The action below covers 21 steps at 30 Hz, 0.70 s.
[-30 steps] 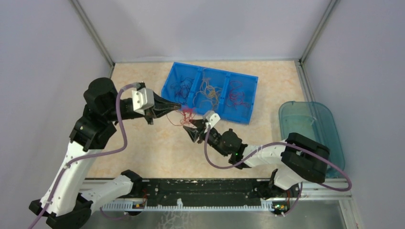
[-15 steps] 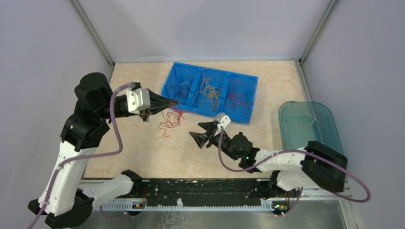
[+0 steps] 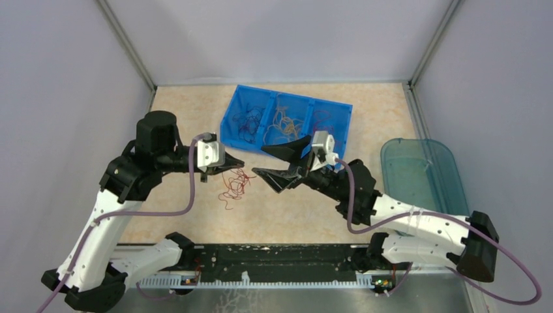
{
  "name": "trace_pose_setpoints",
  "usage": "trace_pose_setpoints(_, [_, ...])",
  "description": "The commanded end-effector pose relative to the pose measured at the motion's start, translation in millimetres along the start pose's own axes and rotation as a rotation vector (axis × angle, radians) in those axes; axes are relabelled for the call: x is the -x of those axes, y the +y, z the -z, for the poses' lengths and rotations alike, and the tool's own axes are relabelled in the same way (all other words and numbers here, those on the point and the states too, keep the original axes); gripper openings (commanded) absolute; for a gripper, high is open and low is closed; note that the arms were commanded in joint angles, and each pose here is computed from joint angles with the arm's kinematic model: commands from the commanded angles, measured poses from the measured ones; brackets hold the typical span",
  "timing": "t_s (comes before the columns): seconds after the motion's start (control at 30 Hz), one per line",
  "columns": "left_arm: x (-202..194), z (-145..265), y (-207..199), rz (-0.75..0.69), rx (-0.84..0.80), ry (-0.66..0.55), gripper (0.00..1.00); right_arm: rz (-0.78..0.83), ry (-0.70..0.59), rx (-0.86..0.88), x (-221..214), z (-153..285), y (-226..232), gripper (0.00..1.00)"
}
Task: Untangle the cables
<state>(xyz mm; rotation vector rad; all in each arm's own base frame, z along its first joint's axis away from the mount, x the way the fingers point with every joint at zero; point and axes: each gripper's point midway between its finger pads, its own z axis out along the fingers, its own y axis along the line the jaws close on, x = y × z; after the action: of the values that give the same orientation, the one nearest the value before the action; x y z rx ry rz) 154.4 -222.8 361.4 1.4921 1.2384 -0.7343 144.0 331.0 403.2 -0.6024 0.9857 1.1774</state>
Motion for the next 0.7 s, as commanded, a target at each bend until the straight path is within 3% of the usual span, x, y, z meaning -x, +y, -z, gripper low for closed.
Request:
trace_pose_setpoints(0.0, [1.7, 1.4, -5.6, -0.032, -0.019, -0.006, 0.01, -0.050, 0.077, 0.186, -6.9, -16.6, 28.9, 0.57])
trace_pose_setpoints(0.2, [3.7, 3.0, -5.7, -0.043, -0.015, -0.010, 0.01, -0.138, 0.101, 0.231, -14.2, -21.8, 29.9, 0.46])
trace_pose_setpoints(0.67, [8.3, 2.8, -6.3, -0.057, -0.027, -0.026, 0.01, -0.344, 0.180, 0.500, -23.6, -13.8, 49.6, 0.49])
